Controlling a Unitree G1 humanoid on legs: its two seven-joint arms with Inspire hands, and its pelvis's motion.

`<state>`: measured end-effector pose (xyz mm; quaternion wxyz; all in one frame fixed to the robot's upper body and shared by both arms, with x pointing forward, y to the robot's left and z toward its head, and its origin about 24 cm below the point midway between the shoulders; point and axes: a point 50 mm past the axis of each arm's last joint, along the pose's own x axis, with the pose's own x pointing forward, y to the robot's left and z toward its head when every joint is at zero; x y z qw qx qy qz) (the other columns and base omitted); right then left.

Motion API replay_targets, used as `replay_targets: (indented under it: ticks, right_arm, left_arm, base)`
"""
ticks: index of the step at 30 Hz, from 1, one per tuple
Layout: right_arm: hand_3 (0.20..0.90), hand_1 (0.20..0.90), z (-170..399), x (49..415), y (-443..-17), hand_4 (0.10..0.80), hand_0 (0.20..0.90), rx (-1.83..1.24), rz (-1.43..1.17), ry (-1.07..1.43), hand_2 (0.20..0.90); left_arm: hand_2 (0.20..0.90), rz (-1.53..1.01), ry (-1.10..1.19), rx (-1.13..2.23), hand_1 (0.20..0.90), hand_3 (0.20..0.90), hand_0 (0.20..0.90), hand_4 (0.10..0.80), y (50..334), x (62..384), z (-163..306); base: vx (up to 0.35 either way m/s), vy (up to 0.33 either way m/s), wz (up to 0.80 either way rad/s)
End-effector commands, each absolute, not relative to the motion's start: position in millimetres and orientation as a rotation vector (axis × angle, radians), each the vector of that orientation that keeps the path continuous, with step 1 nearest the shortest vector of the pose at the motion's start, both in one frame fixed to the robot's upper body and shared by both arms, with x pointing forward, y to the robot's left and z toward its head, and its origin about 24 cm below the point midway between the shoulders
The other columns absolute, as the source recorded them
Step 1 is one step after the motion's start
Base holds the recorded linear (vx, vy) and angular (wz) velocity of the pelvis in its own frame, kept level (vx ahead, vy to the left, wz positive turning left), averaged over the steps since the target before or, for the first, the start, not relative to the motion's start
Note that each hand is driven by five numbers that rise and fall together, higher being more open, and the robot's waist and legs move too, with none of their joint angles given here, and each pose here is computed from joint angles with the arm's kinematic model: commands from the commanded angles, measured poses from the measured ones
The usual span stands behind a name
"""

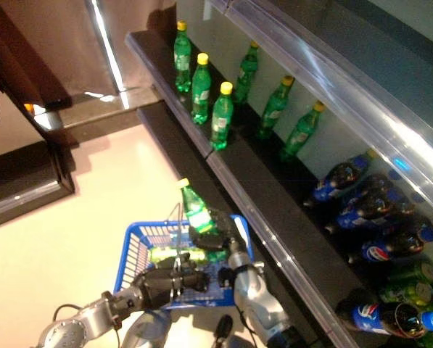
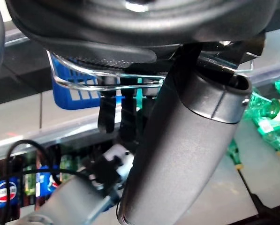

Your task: Pick up the drink and place into the basket.

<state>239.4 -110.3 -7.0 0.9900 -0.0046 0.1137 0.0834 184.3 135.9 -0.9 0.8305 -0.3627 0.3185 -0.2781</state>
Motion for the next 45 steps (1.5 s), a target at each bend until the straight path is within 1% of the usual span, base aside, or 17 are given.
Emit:
replay_targets:
  ticks: [1,9,13,16,22,29,34,37,41,45]
  right_arm:
    - [0.200,0.300,12,236,-111,0.100,0.300,-0.040,0.243,0.030,0.300]
    - [0.200,0.300,2,222,-143,0.100,0.300,-0.110,0.188,0.003,0.300]
    - [0.200,0.300,-2,219,-149,0.100,0.300,-0.153,0.153,0.004,0.300]
    - [0.200,0.300,-8,220,-149,0.100,0.300,-0.252,0.171,0.025,0.300]
    - [0.200,0.300,-28,224,-146,0.100,0.300,-0.440,0.240,0.162,0.300]
    - [0.200,0.300,-39,237,-129,0.100,0.300,-0.629,0.421,0.272,0.300]
    - [0.200,0.300,-36,252,-108,0.100,0.300,-0.679,0.497,0.293,0.300]
    - [0.200,0.300,-36,260,-89,0.100,0.300,-0.676,0.553,0.304,0.300]
    - [0.200,0.300,-37,263,-69,0.100,0.300,-0.668,0.604,0.305,0.300]
    - [0.200,0.300,-35,267,-44,0.100,0.300,-0.674,0.666,0.291,0.300]
  left_arm:
    - [0.300,-1.228,0.097,-1.183,0.300,0.200,0.300,0.100,73,165,109]
    - [0.300,-1.236,0.034,-1.152,0.300,0.200,0.300,0.100,83,164,111]
    - [0.300,-1.240,0.024,-1.148,0.300,0.200,0.300,0.100,84,164,112]
    - [0.300,-1.251,0.015,-1.144,0.300,0.200,0.300,0.100,82,165,113]
    - [0.300,-1.320,0.041,-1.137,0.300,0.200,0.300,0.100,77,163,117]
    - [0.300,-1.465,0.112,-1.081,0.300,0.200,0.300,0.100,70,154,118]
    - [0.300,-1.546,0.134,-1.025,0.300,0.200,0.300,0.100,65,151,122]
    - [0.300,-1.636,0.079,-0.961,0.300,0.200,0.300,0.100,63,152,132]
    - [0.300,-1.784,0.000,-0.958,0.300,0.200,0.300,0.100,59,148,150]
    - [0.300,-1.907,0.011,-1.016,0.300,0.200,0.300,0.100,48,142,164]
  base:
    - [-0.085,-0.002,-0.01]
    - [-0.076,-0.016,0.00]
    - [-0.043,-0.014,-0.03]
    - [-0.049,-0.003,-0.04]
    - [-0.040,-0.005,-0.01]
    - [-0.026,-0.071,0.05]
    - [0.023,-0.107,0.02]
    - [0.043,-0.118,0.15]
    - [0.066,-0.099,0.08]
    - [0.092,-0.099,0.01]
